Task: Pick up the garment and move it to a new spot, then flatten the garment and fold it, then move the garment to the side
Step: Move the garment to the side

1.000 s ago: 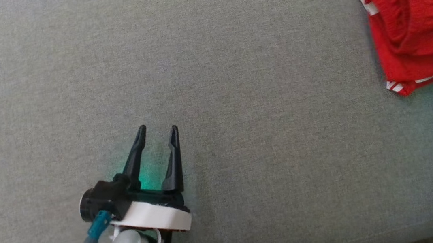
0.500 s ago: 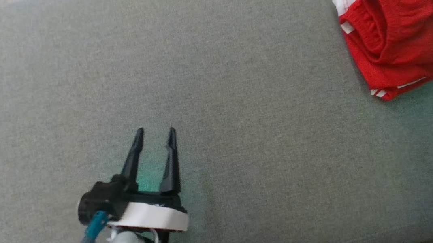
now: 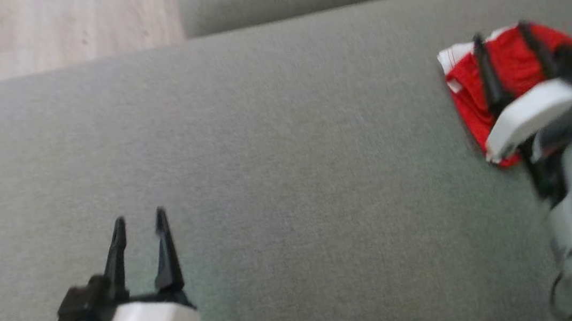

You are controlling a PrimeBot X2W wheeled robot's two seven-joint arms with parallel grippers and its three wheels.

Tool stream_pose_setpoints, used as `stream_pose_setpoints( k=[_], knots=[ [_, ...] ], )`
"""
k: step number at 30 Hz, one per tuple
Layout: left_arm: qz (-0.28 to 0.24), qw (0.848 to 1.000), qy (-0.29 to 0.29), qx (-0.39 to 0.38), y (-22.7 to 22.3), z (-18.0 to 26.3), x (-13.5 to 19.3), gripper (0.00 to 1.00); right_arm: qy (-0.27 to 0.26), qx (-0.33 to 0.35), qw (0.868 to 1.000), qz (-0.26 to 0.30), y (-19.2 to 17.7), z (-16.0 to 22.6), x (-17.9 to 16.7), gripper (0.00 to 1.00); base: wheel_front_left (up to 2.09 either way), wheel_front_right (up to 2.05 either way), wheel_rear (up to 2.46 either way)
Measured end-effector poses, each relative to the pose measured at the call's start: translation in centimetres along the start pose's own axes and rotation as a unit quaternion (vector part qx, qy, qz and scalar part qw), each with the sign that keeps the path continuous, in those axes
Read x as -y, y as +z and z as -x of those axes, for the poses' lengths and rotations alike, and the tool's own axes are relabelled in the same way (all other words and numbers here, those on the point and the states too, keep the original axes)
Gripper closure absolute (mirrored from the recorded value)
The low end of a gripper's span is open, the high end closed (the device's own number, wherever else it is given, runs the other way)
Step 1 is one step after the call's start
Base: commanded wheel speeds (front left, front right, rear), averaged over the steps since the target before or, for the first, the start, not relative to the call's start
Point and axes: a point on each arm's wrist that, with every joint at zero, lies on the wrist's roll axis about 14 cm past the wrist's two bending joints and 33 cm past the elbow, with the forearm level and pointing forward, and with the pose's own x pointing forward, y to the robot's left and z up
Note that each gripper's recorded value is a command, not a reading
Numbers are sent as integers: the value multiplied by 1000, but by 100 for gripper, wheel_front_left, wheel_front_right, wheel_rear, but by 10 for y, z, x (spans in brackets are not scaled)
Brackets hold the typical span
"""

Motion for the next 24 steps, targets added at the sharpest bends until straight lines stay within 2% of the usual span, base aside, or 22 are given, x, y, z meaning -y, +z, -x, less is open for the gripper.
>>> stream_pose_setpoints(
  k=[2,11,13,24],
  knots=[
    [-5,1000,13,2,1,11,-9,0,8,6,1000,-21,-5,10,-16,0,0,0,0],
    [-4,998,62,-16,-14,53,-36,0,30,2,999,-21,-46,62,-50,0,0,0,0],
    [-4,998,68,-18,-15,57,-38,0,36,-1,998,-42,-55,71,-57,0,0,0,0],
    [8,996,84,-36,-30,75,-42,0,39,16,996,-81,-66,96,-64,0,0,0,0]
  ],
)
